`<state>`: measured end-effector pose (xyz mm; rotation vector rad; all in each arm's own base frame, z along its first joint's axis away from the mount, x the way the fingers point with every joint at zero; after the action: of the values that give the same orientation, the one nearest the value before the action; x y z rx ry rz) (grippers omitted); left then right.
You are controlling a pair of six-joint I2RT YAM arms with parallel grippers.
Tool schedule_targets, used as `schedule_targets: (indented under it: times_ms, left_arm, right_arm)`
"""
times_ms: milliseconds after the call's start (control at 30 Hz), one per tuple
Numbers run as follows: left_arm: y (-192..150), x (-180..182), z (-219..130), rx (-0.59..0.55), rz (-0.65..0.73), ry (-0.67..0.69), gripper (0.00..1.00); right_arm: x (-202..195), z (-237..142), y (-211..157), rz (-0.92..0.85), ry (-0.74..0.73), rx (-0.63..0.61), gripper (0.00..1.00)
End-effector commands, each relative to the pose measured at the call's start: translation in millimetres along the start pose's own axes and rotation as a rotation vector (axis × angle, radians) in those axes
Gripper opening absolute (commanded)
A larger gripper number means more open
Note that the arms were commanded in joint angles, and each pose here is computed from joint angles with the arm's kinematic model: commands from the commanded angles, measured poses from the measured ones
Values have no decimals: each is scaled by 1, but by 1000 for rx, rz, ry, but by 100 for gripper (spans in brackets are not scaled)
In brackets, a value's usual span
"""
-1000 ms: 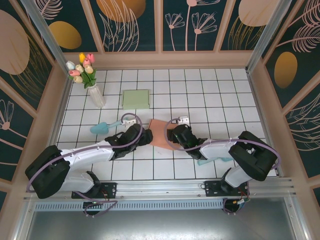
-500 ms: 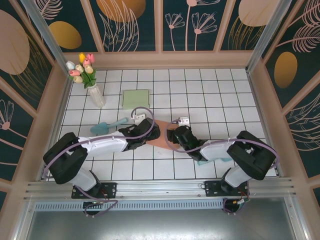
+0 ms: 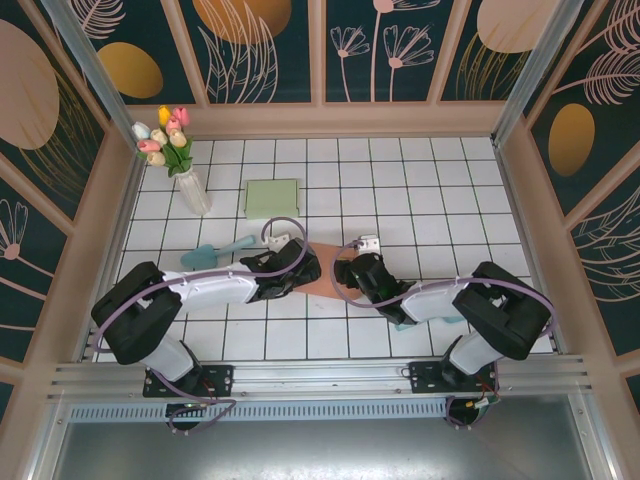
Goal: Fold the paper box
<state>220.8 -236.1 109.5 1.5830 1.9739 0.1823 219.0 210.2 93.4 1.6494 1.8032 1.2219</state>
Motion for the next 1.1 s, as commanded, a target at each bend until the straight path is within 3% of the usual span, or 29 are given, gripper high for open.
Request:
schedule_targets:
  times_ms: [0, 367, 800, 900, 1067]
  left_arm:
    - [-5, 0, -5, 26, -46, -33, 77]
    - [-10, 4, -10, 39, -138, -107, 60]
    - [-15, 13, -8, 45, -220, 14, 66]
    - [-10, 13, -6, 28, -212, 112, 67]
    - [-3, 1, 4, 8, -155, 136, 66]
  right_arm:
    - [-12, 2, -30, -43, -30, 127, 69]
    - [-12, 9, -40, -14, -26, 151, 68]
    - [-9, 7, -46, 45, -12, 130, 67]
    - [-5, 3, -46, 56, -14, 108, 67]
    - [0, -10, -50, 98, -9, 68, 67]
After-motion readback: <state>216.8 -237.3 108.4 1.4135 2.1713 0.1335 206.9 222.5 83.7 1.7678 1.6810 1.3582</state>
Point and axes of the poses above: each hand's point on the last joint's axis, 136 mm out from that joint toward the fingers, its own z axis out along the fingers, its own x axis along the line the jaws close on, y = z × x, the point moved 8 cm from there along -z, back along the fingers, and after that the axes turned 4 degrees about z, right-handed, at the moved point
